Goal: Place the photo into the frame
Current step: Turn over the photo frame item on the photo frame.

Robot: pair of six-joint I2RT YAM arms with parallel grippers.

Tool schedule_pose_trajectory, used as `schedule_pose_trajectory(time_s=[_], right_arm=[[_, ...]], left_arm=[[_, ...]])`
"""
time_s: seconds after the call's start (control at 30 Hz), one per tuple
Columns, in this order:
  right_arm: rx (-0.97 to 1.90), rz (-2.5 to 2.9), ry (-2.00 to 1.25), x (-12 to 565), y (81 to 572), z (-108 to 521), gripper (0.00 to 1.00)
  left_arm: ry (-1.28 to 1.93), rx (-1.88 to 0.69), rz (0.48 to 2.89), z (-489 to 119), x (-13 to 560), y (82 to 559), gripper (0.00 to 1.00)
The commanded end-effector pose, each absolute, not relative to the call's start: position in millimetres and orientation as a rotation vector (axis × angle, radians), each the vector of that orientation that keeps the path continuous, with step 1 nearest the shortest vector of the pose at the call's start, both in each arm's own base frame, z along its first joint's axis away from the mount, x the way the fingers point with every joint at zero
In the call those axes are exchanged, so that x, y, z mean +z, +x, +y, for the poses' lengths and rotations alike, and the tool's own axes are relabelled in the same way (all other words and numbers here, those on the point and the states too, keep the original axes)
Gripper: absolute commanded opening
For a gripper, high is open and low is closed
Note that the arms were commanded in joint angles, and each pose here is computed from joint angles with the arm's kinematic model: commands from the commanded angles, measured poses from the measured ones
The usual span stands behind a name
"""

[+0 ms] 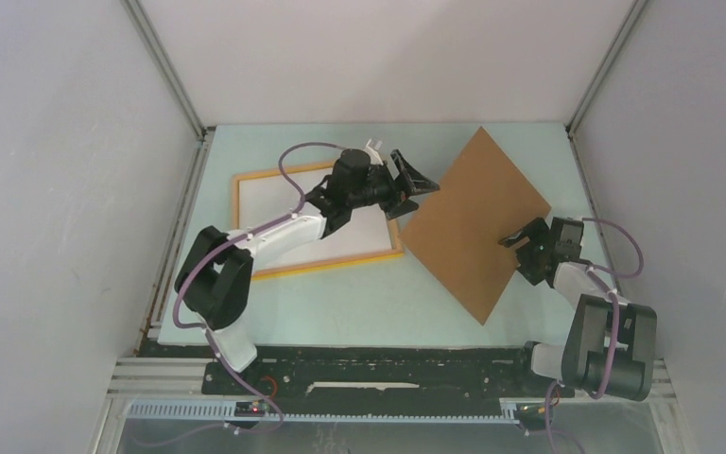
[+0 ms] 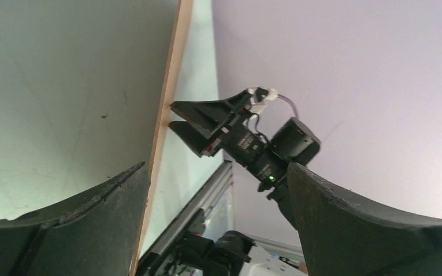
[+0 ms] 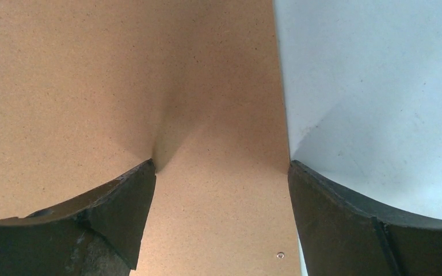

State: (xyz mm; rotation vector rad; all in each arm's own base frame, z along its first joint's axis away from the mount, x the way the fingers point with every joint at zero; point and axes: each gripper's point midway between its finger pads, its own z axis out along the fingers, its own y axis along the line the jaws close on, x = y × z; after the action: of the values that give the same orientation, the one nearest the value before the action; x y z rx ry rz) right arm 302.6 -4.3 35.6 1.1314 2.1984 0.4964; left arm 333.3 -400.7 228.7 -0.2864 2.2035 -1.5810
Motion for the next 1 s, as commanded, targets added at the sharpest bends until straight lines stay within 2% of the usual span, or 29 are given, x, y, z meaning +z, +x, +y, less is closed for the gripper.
schedule_pose_trajectory(time_s=[0.0,0.1,0.3,0.5,0.57,0.77,0.9,0.97], right_arm=[[0.73,2.375,1.166,17.2,271.7,51.1,0.91],[0.735,2.377,1.161,17.1,271.7,51.8,0.91],[0.803,2.369,1.117,25.5,272.0,57.5,0.91],[0.961,2.355,0.961,40.6,270.9,75.9,0.91],[1.03,2.347,0.883,46.3,273.9,86.6,0.91],[1.075,2.382,0.771,47.4,277.9,107.1,0.91],[1.076,2.392,0.771,44.3,277.9,110.5,0.91],[1.077,2.391,0.768,44.7,278.8,110.8,0.91]], left_arm=[[-0.071,-1.506,2.483,-432.0,193.3,272.0,0.55],[-0.09,-1.557,2.485,-436.5,193.2,269.7,0.52],[-0.118,-1.905,2.314,-451.9,230.8,261.4,0.47],[-0.236,-2.21,2.176,-446.1,251.5,247.5,0.48],[-0.266,-2.239,2.167,-441.1,247.1,244.6,0.49],[-0.303,-2.04,2.263,-413.0,199.6,245.8,0.51],[-0.188,-1.698,2.387,-394.2,173.6,253.9,0.5],[-0.132,-1.445,2.495,-377.2,156.7,255.6,0.51]])
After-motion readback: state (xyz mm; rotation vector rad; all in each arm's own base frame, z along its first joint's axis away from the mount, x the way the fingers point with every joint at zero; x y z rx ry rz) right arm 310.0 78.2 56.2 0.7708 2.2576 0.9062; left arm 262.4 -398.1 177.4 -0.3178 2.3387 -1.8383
